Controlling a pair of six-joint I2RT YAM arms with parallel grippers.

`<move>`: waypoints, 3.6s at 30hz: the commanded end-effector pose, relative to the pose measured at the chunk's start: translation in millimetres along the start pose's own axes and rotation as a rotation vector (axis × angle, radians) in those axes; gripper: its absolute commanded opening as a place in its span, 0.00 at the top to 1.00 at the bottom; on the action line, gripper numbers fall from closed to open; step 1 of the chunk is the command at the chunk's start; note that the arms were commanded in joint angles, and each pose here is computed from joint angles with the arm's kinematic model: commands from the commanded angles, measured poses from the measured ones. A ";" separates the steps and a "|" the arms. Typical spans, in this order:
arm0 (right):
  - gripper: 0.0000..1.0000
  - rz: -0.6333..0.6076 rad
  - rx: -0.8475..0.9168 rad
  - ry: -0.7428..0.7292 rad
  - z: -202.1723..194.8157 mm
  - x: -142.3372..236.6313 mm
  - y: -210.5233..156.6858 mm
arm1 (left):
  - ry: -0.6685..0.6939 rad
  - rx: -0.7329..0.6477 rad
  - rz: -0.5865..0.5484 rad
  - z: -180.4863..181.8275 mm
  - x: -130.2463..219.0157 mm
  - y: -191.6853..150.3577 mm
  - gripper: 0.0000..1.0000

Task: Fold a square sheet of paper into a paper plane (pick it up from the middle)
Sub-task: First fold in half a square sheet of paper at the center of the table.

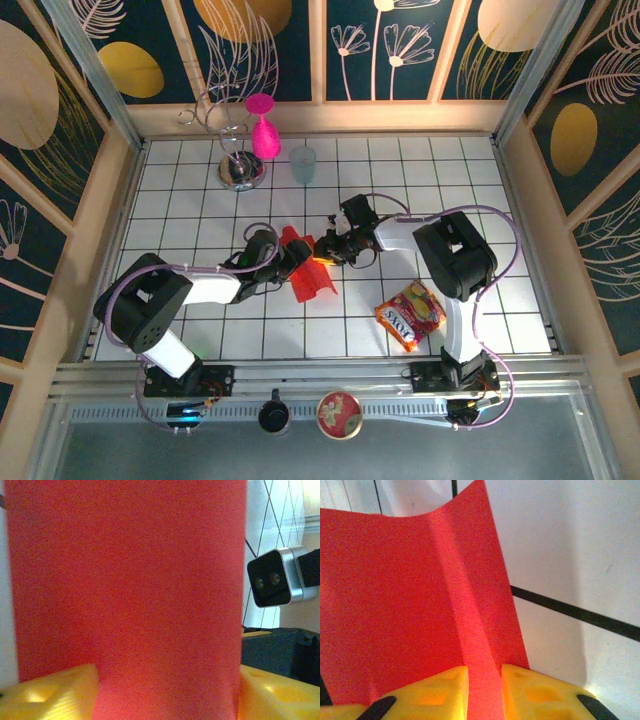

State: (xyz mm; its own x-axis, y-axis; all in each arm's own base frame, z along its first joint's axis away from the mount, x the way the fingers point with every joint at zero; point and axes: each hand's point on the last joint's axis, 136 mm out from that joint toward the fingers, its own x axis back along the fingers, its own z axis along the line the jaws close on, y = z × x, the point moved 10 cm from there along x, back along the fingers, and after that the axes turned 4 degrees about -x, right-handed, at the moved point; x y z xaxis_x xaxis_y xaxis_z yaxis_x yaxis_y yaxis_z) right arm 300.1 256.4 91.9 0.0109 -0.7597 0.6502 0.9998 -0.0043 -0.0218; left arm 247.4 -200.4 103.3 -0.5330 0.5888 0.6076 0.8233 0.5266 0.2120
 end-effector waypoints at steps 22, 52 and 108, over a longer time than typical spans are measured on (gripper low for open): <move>0.44 -0.460 0.152 0.314 18.0 153.2 21.6 | -0.392 -0.229 -0.077 -102.3 60.0 47.2 0.68; 0.49 -0.281 0.364 0.564 60.3 158.7 -3.0 | -0.510 -0.220 0.020 -117.0 58.1 63.3 0.71; 1.00 -0.248 0.154 0.373 74.4 103.7 13.2 | -0.181 -0.190 -0.113 -26.9 57.0 53.6 0.09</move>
State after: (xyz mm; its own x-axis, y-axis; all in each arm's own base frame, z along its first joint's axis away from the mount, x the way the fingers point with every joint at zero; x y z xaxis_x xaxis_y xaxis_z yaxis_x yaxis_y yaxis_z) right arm 312.7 218.9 212.9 -0.2364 -0.8721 0.4284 0.9608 -0.1443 0.2366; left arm 265.6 -153.1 170.7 -0.6436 0.6111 0.4608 0.7639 0.4753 0.4365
